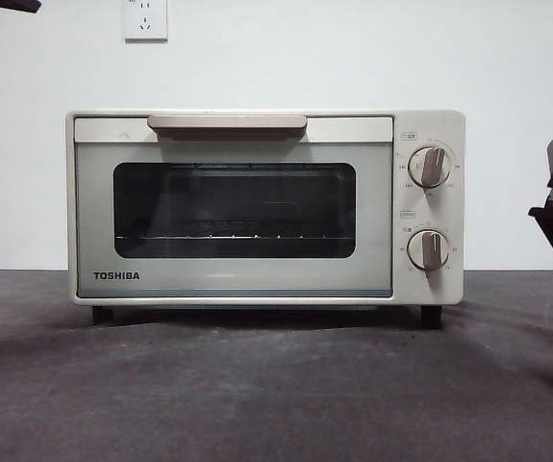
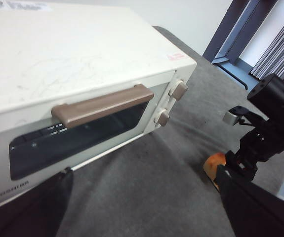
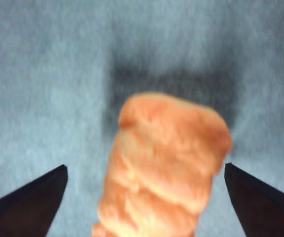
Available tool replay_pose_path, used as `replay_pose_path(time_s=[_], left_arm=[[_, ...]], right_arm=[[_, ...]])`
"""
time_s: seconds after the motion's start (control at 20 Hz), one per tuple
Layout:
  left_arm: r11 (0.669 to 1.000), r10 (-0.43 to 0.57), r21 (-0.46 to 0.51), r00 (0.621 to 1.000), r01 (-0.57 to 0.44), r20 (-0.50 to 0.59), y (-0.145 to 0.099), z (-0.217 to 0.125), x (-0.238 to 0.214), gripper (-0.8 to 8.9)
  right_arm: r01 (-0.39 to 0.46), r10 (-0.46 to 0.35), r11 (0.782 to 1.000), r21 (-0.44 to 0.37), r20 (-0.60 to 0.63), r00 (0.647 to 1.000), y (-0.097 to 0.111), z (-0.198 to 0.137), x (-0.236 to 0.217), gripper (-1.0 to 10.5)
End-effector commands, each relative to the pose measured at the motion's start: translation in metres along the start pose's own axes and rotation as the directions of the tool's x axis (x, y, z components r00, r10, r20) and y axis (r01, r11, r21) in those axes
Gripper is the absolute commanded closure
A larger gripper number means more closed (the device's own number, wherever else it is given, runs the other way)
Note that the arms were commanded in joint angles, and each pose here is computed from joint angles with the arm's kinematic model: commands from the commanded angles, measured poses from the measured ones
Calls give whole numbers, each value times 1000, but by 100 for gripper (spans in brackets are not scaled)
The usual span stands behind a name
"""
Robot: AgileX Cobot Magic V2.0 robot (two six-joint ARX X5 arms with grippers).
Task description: The left arm flap open the oven, the right arm pick bread and place it into oven, the left arm flap close the oven
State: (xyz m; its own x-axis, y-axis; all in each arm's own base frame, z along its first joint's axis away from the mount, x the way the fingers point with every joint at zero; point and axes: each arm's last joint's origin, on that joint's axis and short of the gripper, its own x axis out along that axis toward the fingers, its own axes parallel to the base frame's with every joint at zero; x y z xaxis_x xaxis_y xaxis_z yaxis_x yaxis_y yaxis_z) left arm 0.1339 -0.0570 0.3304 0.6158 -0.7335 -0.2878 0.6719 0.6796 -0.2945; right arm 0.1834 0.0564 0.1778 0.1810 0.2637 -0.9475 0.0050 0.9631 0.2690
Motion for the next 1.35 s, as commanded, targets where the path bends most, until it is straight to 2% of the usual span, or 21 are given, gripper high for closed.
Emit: replay_pose_path(time_s=[0.05, 0.3, 0.45, 0.55, 0.65, 0.85, 1.0, 1.2, 1.35], left_arm=[[999, -11, 31, 999, 9, 36, -3, 8, -2, 344], [1000, -5, 0, 999, 5, 37, -4, 12, -2, 344], [1000, 27, 12, 999, -28, 26, -2, 25, 1, 346], [999, 26, 28, 999, -26, -27, 1, 37, 12, 420], [998, 28, 62, 996, -23, -86, 3, 48, 28, 480], [988, 72, 151, 973, -38, -221, 7, 70, 74, 649], [981, 91, 191, 952, -36, -292, 11, 79, 113, 790], [978, 87, 210, 931, -11, -355, 22, 74, 145, 797], [973, 87, 232, 925, 1, -369, 26, 69, 156, 797]], right_arm=[[4, -3, 1000, 16, -15, 1000, 1, 5, 6, 527], [-5, 5, 1000, 7, -31, 999, 2, 7, 9, 803], [-77, 77, 997, -5, -5, 997, 9, 9, -12, 814], [-119, 120, 993, -21, 28, 992, 14, 6, -34, 814], [-170, 176, 983, -71, 90, 980, 18, 1, -60, 814], [-234, 268, 959, -157, 252, 930, 23, -20, -108, 814], [-306, 370, 924, -231, 330, 868, 23, -40, -133, 814], [-356, 441, 894, -272, 391, 808, 21, -61, -150, 814], [-359, 459, 885, -297, 420, 783, 20, -70, -156, 814]])
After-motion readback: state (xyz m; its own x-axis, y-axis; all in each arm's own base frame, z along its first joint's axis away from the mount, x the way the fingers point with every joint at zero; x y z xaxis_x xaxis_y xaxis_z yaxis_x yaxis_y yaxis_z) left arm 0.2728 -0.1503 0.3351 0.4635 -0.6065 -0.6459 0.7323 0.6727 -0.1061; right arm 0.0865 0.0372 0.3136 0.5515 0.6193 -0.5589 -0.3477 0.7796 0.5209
